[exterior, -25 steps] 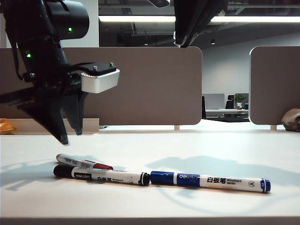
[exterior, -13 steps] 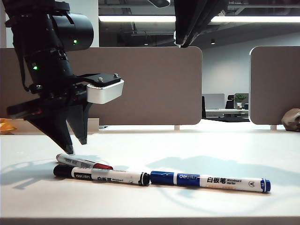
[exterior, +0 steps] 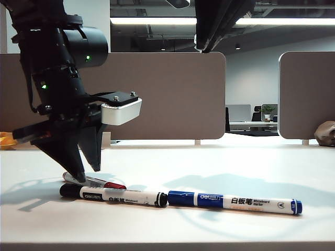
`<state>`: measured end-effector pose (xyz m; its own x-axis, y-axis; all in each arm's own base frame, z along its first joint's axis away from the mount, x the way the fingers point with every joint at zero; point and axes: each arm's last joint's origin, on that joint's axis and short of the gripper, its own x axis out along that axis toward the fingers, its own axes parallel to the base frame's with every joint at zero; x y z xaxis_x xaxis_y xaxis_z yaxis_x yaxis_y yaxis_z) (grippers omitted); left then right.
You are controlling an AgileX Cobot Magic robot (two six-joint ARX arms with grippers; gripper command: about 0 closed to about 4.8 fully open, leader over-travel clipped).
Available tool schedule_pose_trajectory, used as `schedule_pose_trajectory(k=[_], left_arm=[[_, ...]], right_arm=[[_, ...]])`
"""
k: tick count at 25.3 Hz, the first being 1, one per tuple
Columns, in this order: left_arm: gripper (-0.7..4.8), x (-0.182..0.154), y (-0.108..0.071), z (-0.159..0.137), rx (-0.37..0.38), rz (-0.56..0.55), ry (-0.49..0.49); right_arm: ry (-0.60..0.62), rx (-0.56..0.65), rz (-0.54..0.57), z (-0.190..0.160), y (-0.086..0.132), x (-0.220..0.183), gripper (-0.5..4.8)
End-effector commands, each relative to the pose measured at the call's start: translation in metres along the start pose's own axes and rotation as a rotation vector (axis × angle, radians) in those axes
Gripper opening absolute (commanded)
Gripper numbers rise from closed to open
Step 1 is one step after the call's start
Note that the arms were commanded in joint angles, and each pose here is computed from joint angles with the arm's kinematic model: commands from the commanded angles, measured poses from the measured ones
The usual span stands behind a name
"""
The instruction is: Pick up the markers one by one and line them up horizontally in a straight line on the table.
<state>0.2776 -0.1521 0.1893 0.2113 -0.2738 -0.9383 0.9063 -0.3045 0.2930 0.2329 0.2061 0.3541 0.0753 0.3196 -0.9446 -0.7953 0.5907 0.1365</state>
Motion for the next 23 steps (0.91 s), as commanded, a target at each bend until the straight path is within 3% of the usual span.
schedule_pose_trajectory(k=[1,4,8,23], left_arm=[[1.78,0.002,0.002,0.0,-0.01,0.008,-0.014],[1.74,0.006,0.003,0.0,-0.01,0.007,-0.016],[1.21,0.01,0.004,-0.001,-0.016,0.001,-0.015],[1.2,0.023,0.006,-0.002,-0.04,-0.012,-0.016]], right_arm=[[-0.011,-0.001,0.006,-0.001,-0.001,-0.003,0.53],[-0.01,0.0,0.01,-0.001,-0.001,-0.003,0.53],[-0.009,0.0,0.009,-0.001,-0.001,-0.003,0.53],[-0.011,0.003,0.01,-0.002,-0.005,-0.004,0.53]])
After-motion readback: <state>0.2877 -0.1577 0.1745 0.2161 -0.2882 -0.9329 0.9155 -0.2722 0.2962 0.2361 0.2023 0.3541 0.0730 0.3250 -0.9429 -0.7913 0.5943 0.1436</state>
